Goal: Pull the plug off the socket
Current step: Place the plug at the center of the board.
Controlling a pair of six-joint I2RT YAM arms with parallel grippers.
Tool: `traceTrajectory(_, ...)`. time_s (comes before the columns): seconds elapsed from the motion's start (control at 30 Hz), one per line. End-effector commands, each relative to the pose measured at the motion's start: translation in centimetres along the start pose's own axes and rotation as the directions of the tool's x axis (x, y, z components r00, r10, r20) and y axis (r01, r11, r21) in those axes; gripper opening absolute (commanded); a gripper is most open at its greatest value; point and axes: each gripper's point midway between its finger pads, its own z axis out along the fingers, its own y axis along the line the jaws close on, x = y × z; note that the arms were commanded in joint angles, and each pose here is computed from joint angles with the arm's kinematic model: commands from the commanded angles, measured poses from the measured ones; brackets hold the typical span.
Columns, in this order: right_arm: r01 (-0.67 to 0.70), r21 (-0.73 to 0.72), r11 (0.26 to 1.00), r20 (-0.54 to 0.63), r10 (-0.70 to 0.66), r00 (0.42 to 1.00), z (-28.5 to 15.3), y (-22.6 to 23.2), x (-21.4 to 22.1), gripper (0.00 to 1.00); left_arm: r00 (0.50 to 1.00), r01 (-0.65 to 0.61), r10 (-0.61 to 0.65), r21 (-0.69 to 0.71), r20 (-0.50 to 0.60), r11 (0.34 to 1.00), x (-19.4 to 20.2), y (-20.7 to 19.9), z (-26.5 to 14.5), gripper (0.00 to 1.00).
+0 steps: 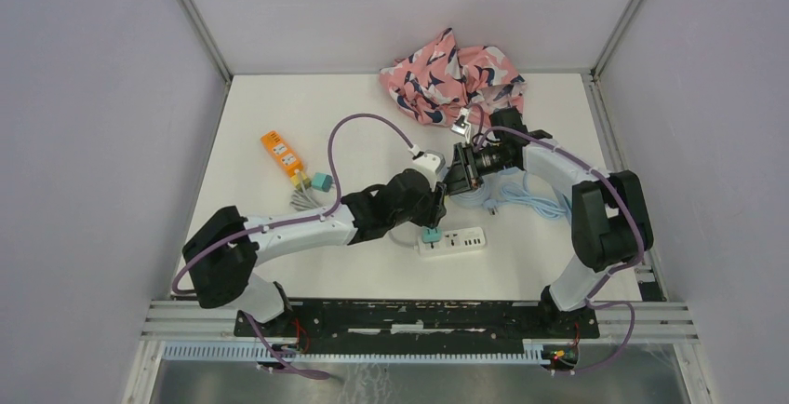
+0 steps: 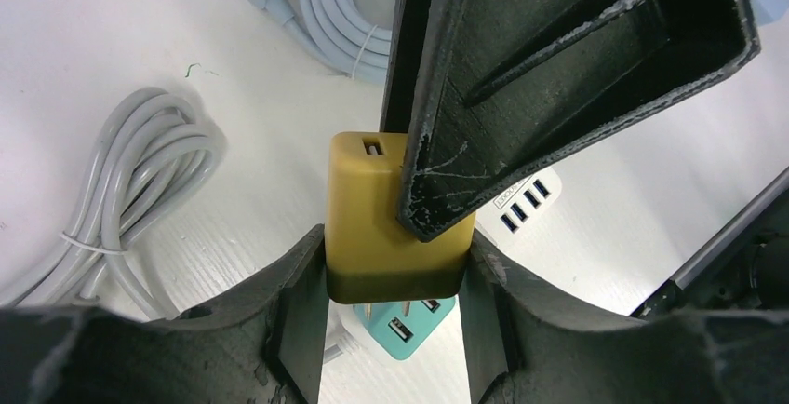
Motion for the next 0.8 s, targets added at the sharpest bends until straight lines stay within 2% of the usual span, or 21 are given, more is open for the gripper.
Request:
traceTrajectory(0.0, 0.028, -0.028, 0.999, 0.001, -0.028, 1.0, -0.3, 0.9, -0.7, 0.22, 0.997, -0.022, 0.023, -0.013, 0.071, 1.0, -2.2, 0.1, -0.6, 0.21)
traceTrajectory(0.13, 0.043, -0.029, 0.999, 0.002, -0.043, 0.999, -0.4, 1.2, -0.7, 0.37, 0.996, -0.028, 0.03, -0.026, 0.089, 0.999, -2.0, 0.7, -1.1, 0.1)
traceTrajectory(0.33, 0.088, -0.027, 0.996, -0.006, -0.088, 0.996, -0.8, 1.7, -0.7, 0.57, 0.991, -0.022, 0.033, -0.082, 0.132, 0.996, -1.6, 2.6, -1.9, 0.03)
traceTrajectory(0.6, 0.155, -0.007, 0.988, -0.004, -0.155, 0.988, -1.4, 2.3, -0.7, 0.62, 0.979, 0.021, 0.02, -0.195, 0.202, 0.98, -1.1, 6.2, -3.7, 0.03)
traceTrajectory(0.77, 0.16, -0.011, 0.987, 0.001, -0.16, 0.987, -1.5, 2.4, -0.8, 0.62, 0.967, 0.094, -0.046, -0.184, 0.25, 0.978, -0.9, 8.1, -4.7, 0.03)
